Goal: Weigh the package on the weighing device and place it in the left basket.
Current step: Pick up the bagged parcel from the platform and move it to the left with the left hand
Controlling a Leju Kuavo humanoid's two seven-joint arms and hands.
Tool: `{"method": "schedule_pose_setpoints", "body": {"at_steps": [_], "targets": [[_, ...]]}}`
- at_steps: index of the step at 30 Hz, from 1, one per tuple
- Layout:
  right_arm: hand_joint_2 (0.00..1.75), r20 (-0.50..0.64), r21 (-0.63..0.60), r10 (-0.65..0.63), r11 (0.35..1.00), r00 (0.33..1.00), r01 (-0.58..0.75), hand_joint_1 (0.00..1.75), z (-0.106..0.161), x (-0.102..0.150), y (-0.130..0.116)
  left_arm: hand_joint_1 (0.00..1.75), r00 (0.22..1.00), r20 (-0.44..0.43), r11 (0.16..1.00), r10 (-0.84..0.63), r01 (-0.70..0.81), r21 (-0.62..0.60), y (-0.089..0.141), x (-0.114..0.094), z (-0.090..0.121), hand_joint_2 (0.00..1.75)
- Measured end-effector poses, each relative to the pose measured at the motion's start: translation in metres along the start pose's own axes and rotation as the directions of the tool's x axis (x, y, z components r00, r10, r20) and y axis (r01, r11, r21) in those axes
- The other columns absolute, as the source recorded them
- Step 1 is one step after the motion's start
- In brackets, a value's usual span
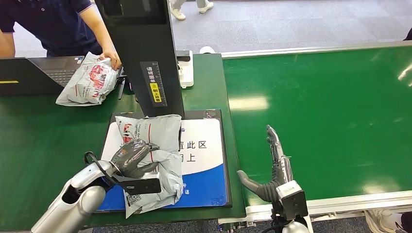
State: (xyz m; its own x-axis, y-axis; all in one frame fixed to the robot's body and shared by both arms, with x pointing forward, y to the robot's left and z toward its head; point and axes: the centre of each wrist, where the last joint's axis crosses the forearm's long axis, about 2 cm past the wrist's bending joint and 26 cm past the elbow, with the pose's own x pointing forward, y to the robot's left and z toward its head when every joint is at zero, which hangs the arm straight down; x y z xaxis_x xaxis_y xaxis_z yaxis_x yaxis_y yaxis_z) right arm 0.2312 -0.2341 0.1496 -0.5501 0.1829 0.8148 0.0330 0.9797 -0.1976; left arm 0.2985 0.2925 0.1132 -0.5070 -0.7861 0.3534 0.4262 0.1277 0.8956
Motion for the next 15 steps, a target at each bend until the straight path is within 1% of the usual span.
{"method": "schedule_pose_setpoints", "body": {"at_steps": [5,8,11,13,15], "targets": [[1.75,-0.001,-0.002,0.003,1.000,1.000,-0.003,0.00,0.000,0.000,-0.001,1.75,1.000,0.009,1.000,0.009,-0.009,0.018,0.000,0.001,0.001,1.75],[1.75,0.001,-0.004,0.007,1.000,1.000,-0.007,0.00,0.001,0.000,-0.002,1.75,0.997,0.052,0.997,0.052,-0.055,0.058,0.003,0.002,0.004,1.75],[1.75,0.002,-0.005,0.008,1.000,1.000,-0.008,0.00,0.001,0.001,-0.002,1.75,0.973,0.166,0.980,0.163,-0.179,0.087,0.011,0.003,0.008,1.75],[1.75,0.003,-0.003,0.005,1.000,1.000,-0.005,0.00,0.000,0.001,-0.002,1.75,0.930,0.270,0.955,0.249,-0.283,0.094,0.020,0.003,0.012,1.75],[1.75,0.004,0.001,0.002,1.000,1.000,-0.002,0.00,0.000,0.001,-0.002,1.75,0.880,0.364,0.923,0.305,-0.367,0.113,0.028,0.004,0.017,1.75]]}}
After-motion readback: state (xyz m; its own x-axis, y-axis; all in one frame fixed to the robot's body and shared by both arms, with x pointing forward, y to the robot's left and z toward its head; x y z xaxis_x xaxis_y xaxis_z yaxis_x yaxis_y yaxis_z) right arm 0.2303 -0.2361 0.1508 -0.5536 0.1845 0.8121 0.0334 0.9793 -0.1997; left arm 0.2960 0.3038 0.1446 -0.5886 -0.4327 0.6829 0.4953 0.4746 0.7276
